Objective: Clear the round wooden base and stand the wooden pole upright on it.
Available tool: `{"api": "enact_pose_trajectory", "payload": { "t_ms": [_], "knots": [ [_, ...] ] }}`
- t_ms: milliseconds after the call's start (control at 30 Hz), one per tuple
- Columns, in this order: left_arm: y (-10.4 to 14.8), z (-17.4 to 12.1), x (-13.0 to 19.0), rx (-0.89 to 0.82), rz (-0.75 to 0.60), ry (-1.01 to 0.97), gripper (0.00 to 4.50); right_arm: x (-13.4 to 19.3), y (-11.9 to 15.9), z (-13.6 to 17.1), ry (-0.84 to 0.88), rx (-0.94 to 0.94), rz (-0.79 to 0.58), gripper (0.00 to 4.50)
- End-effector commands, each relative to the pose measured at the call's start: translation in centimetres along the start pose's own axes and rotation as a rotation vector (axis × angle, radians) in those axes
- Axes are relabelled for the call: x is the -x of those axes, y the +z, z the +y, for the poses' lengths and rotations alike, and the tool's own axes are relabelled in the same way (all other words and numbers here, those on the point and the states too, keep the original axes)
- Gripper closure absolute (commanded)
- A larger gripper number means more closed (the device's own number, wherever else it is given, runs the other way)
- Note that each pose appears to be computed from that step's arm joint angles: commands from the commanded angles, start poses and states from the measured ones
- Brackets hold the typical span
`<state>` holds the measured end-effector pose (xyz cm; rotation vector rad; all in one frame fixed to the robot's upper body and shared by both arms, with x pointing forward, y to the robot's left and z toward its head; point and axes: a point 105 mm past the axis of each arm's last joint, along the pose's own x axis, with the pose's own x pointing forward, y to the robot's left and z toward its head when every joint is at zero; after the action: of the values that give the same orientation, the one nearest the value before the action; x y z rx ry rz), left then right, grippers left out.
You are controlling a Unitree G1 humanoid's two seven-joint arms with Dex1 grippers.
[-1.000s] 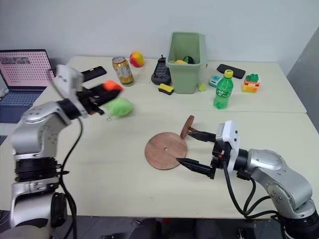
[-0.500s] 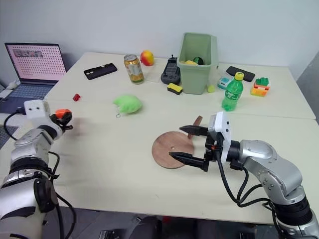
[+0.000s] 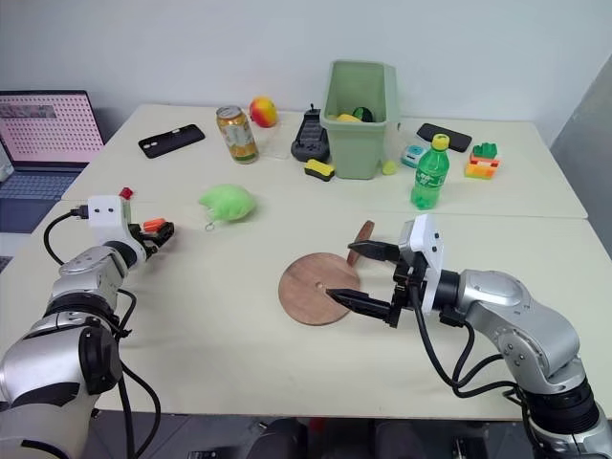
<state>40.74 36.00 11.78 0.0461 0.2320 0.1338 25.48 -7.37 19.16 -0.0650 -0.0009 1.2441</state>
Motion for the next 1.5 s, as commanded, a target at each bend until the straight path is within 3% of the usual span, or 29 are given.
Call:
{"api": "enact_pose_trajectory", "payload": {
  "t_ms": [33, 200, 333, 400, 500, 567, 733, 1000, 1500],
  "knots": [
    [3.1, 0.9, 0.3, -0.035, -0.086, 0.007, 0.05, 0.1, 0.8, 0.4, 0.003, 0.023, -0.042, 0.00],
    [5.9, 0.6, 1.0, -0.073, -0.149, -0.086, 0.05, 0.1, 0.8, 0.1, -0.004, 0.022, -0.047, 0.00],
    [8.4, -1.0, 4.4, -0.221, -0.182, -0.241, 0.05, 0.6, 1.1, -0.9, -0.038, 0.048, -0.037, 0.00],
    [9.5, -3.4, 7.1, -0.253, -0.191, -0.399, 0.05, 1.2, 1.7, -1.7, -0.055, 0.059, -0.027, 0.00],
    [8.6, -9.9, 12.7, -0.336, -0.140, -0.807, 0.05, 2.0, 3.0, -3.0, -0.071, 0.067, 0.000, 0.00],
    [7.8, -12.7, 15.4, -0.375, -0.112, -0.980, 0.05, 2.3, 2.8, -4.4, -0.079, 0.057, 0.135, 0.00],
    [7.8, -17.7, 18.7, -0.376, -0.144, -1.214, 0.05, 2.5, 2.3, -7.5, -0.081, -0.016, 0.413, 0.00],
    [5.8, -20.5, 19.4, -0.487, -0.125, -1.305, 0.05, 1.6, 0.7, -11.1, -0.134, -0.146, 0.607, 0.00],
    [5.6, -21.8, 20.1, -0.444, -0.150, -1.297, 0.05, -0.2, -3.6, -12.9, -0.091, -0.208, 0.802, 0.00]
  ]
}}
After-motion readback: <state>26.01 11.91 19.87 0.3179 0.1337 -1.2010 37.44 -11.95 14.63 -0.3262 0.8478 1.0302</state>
